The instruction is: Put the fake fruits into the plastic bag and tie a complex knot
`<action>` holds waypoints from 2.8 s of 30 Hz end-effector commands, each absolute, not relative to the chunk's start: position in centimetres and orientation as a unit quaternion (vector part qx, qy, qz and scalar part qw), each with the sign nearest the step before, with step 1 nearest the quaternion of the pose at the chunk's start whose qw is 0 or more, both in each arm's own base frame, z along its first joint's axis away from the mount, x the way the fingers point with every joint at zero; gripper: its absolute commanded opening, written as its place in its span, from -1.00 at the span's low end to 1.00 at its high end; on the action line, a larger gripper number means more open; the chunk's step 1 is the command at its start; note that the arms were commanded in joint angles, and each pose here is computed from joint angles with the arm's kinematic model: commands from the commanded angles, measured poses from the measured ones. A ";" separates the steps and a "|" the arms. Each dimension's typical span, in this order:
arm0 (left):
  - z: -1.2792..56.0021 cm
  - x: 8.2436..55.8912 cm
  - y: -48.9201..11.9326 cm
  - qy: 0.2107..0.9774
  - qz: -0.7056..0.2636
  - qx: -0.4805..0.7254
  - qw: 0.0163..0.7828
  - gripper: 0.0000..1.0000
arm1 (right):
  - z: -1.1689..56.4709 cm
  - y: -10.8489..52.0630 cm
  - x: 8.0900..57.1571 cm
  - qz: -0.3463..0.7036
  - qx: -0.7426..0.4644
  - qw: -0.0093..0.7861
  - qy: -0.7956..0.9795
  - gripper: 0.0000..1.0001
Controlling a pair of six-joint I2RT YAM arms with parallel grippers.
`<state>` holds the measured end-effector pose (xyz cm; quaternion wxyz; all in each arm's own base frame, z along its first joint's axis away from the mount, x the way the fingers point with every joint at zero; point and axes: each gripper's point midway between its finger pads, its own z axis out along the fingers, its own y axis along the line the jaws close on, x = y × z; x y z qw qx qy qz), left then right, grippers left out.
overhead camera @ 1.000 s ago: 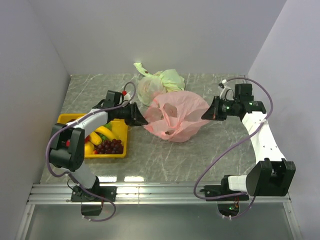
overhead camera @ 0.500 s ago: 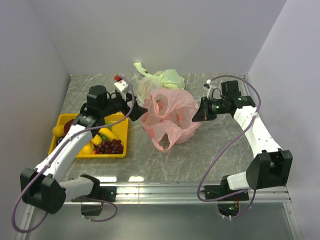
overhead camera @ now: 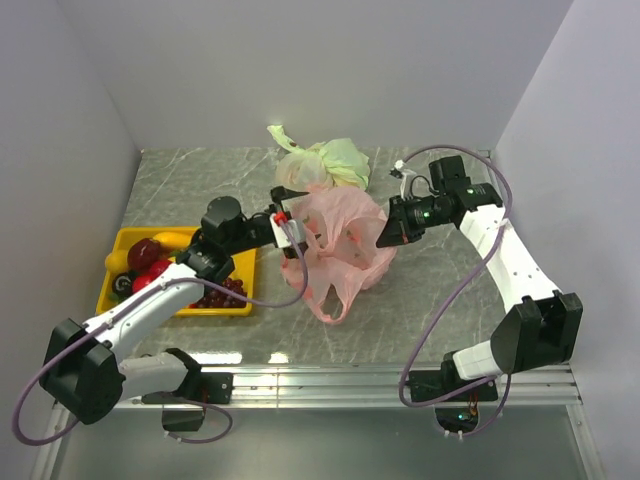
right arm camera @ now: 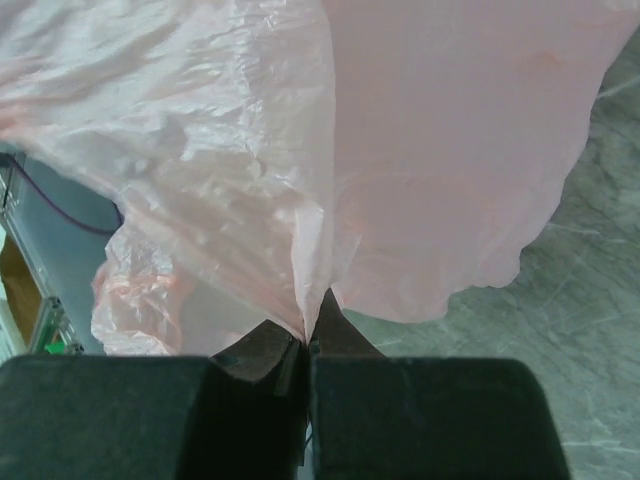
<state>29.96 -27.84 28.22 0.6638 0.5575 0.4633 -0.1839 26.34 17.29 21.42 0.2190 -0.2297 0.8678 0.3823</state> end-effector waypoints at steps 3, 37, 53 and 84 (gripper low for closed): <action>32.0 27.5 -30.2 0.344 -0.160 0.584 0.717 0.99 | 22.6 18.5 26.1 0.390 -0.268 0.218 0.854 -1.00; 32.1 38.7 -23.4 0.752 -0.518 0.155 0.376 0.47 | 20.3 19.5 27.2 0.360 -0.268 0.280 0.848 -1.00; 28.1 28.9 1.2 0.883 -0.171 0.133 0.416 0.99 | 21.3 20.2 26.8 0.390 -0.216 0.278 0.851 -1.00; 15.7 26.3 7.3 0.960 0.003 -0.092 0.263 0.99 | 19.8 19.2 25.9 0.365 -0.201 0.281 0.865 -1.00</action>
